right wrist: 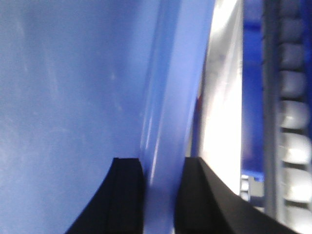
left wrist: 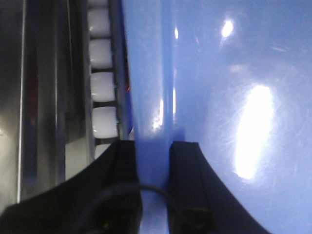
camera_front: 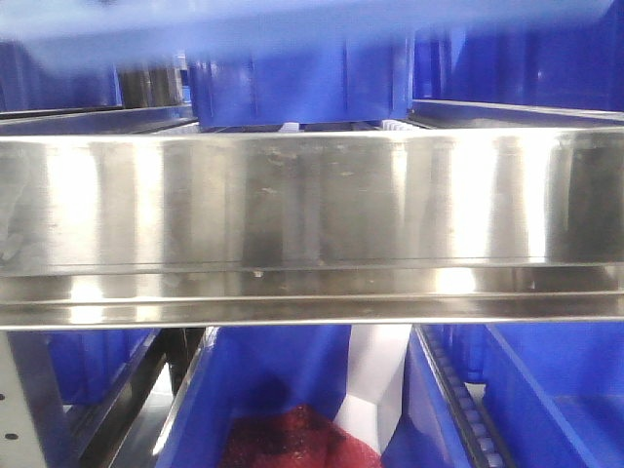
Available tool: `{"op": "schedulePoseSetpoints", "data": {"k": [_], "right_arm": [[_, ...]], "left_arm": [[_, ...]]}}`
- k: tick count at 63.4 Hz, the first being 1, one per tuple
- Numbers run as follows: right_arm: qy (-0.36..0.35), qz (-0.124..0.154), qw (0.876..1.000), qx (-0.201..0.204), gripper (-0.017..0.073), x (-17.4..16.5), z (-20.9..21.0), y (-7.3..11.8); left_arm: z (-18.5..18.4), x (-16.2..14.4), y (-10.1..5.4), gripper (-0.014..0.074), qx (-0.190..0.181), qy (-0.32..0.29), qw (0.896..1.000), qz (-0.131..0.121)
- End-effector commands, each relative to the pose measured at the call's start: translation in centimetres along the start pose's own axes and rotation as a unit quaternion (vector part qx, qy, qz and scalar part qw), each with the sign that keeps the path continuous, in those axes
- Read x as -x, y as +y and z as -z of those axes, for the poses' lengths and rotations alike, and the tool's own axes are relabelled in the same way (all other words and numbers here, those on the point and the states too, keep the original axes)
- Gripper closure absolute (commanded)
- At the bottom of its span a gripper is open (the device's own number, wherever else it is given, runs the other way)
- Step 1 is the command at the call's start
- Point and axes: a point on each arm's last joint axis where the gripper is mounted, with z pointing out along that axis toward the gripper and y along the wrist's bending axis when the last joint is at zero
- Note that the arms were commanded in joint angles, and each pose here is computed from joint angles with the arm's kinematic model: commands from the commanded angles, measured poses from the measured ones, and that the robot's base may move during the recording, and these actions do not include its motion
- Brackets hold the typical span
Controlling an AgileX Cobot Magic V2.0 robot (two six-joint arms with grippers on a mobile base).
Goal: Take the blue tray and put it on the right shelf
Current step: 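Raise the tray with both grippers above the steel shelf lip, then lower the tray onto the roller shelf and open both grippers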
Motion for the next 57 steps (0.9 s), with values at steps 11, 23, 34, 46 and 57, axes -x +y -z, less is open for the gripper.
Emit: {"op": "schedulePoseSetpoints", "data": {"k": [11,23,34,46,57], "right_arm": [[-0.023,0.028,0.999,-0.003,0.0504,1.7,-2.5,0.5],[-0.007,0.030,0.999,-0.007,0.0502,1.8,-4.4,0.7],[-0.002,0.031,0.999,-0.008,0.0449,1.8,-4.9,0.7],[-0.002,0.029,1.000,-0.009,0.0015,1.8,-4.9,0.6],[-0.002,0.024,1.000,-0.012,-0.0065,1.9,-4.8,0.2]], "left_arm": [[-1.8,1.7,0.7,0.0642,0.015,-0.027,0.999,-0.013],[-3.4,1.8,0.6,0.0638,0.019,-0.014,1.000,-0.014],[-3.7,2.1,0.8,0.0488,0.017,-0.021,1.000,-0.011],[-3.7,2.2,0.8,0.0179,0.017,-0.025,0.999,-0.011],[-3.5,2.3,0.7,0.0043,0.015,-0.028,0.999,-0.011]]}}
